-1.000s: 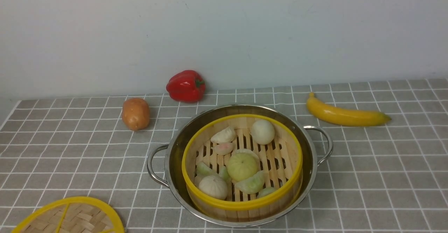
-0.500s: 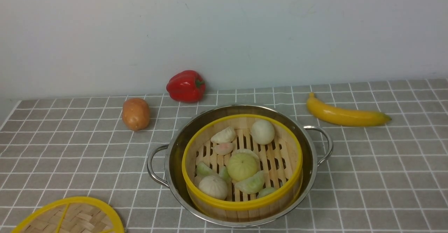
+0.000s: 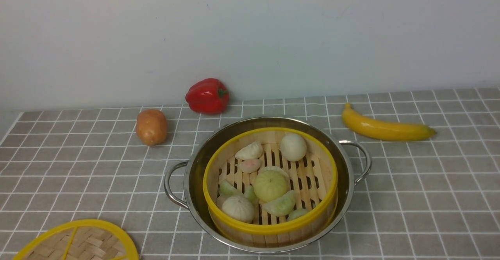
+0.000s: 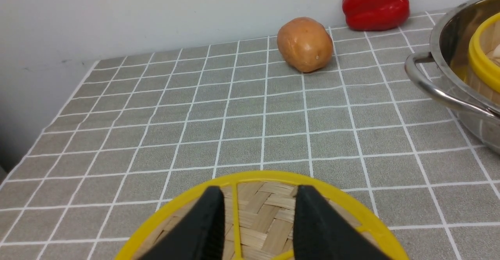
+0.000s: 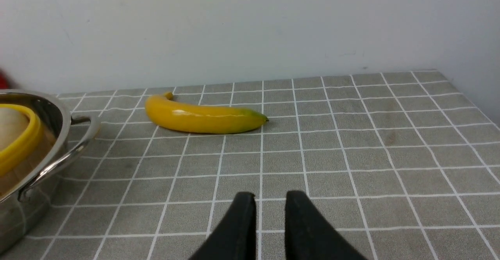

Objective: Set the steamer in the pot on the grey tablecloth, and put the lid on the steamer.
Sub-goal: 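Grasp the bamboo steamer lid lying on the table by its centre knob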

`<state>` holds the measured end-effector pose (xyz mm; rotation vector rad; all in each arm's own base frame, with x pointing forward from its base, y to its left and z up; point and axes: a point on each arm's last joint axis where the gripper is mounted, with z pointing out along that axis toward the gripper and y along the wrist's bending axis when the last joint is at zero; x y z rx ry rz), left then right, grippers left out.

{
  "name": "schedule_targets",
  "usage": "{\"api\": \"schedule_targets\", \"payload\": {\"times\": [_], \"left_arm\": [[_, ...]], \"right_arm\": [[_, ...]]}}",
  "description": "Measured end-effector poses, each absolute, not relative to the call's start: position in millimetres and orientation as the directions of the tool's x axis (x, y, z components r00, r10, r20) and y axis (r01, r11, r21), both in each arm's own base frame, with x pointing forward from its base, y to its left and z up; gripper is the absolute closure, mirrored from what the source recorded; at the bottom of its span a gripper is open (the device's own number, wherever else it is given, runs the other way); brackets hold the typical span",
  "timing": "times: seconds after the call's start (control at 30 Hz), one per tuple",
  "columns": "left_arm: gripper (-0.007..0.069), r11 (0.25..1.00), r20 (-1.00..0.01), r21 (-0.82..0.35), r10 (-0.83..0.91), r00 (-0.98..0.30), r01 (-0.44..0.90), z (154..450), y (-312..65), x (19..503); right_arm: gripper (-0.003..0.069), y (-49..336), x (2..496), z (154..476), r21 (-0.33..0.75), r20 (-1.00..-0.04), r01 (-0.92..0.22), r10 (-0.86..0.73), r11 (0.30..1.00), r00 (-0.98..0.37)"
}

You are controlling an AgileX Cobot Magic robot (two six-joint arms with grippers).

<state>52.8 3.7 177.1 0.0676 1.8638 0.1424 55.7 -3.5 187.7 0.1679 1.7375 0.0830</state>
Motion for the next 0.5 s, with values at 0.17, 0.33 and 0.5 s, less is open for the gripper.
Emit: {"api": "schedule_targets", "payload": {"times": [0.17, 0.33, 0.5], "left_arm": [[0.0382, 0.991, -0.948, 0.133, 0.119, -0.293, -0.026, 177.1, 3.7, 52.8], [0.0382, 0.991, -0.948, 0.133, 0.119, -0.293, -0.026, 177.1, 3.7, 52.8], [0.0382, 0.991, -0.948, 0.133, 0.119, -0.293, -0.026, 177.1, 3.7, 52.8]], "right_arm": [[0.0501, -3.3, 55.7, 187.9, 0.161, -0.972, 0.064, 0.17, 0.985, -0.163], [0.0489, -1.2, 55.8, 187.6, 0.17, -0.97, 0.043, 0.175, 0.985, -0.169], [0.0477, -0.1, 55.8, 187.6, 0.118, -0.978, 0.023, 0.12, 0.993, -0.173]]}}
